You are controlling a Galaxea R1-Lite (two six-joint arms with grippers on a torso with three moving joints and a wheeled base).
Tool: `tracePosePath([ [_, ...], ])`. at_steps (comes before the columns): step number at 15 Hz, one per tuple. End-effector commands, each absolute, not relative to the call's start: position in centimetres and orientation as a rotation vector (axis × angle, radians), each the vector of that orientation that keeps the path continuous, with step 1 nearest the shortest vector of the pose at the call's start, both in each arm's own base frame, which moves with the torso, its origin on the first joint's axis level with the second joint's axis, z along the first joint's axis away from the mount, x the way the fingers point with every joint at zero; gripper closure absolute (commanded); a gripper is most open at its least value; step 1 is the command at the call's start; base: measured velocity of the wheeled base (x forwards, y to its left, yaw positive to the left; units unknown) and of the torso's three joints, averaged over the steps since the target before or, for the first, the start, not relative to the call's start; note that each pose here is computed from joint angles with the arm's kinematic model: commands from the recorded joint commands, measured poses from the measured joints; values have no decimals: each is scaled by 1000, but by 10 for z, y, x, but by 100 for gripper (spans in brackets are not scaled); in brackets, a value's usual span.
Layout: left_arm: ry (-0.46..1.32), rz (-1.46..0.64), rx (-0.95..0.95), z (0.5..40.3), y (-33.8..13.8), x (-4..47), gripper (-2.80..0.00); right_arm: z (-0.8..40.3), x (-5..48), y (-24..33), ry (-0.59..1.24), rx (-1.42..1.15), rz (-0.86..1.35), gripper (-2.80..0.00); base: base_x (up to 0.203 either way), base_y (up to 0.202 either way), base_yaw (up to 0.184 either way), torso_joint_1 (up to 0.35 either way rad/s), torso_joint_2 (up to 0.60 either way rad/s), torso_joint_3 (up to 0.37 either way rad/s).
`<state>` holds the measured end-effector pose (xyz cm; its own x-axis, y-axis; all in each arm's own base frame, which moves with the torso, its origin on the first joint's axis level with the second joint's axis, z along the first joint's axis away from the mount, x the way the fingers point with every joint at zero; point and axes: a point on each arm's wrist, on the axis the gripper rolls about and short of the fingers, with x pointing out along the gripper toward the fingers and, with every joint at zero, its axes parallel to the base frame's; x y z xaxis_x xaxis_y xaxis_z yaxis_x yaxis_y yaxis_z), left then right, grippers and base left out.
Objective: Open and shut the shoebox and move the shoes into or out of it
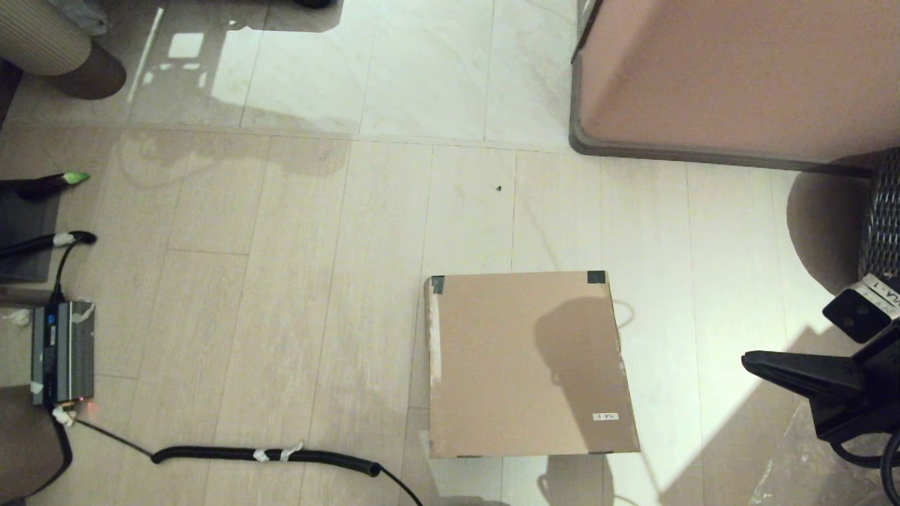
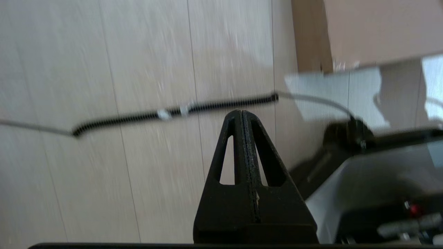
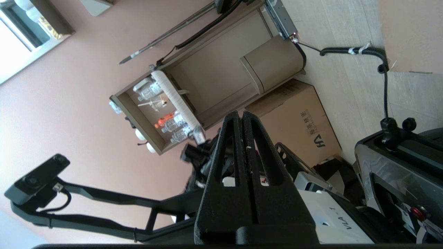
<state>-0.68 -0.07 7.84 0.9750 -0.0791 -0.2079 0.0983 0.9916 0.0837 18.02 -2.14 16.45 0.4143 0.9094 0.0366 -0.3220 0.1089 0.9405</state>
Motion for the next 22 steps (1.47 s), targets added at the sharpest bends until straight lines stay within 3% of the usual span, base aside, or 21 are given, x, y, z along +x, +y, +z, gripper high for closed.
tracePosePath([
  [1, 59, -70, 95, 76, 0, -18, 0, 164, 183, -22, 677, 1106, 1016, 0, 0, 0, 0, 0, 0, 0],
  [8, 5, -8, 11, 75, 0, -23, 0, 157, 186, -25, 667, 1144, 966, 0, 0, 0, 0, 0, 0, 0],
  [12, 5, -8, 11, 75, 0, -23, 0, 149, 178, -38, 477, 1221, 707, 0, 0, 0, 0, 0, 0, 0],
  [14, 5, -8, 11, 75, 0, -23, 0, 139, 168, -37, 492, 1273, 495, 0, 0, 0, 0, 0, 0, 0],
  [15, 5, -8, 11, 75, 0, -23, 0, 132, 157, -33, 505, 1190, 400, 0, 0, 0, 0, 0, 0, 0],
  [18, 5, -9, 11, 75, 0, -23, 0, 123, 105, -15, 480, 631, 181, 0, 0, 0, 0, 0, 0, 0],
  [22, 5, -8, 8, 75, 0, -23, 0, 114, 28, 4, 293, 247, 175, 0, 0, 0, 0, 0, 0, 0],
])
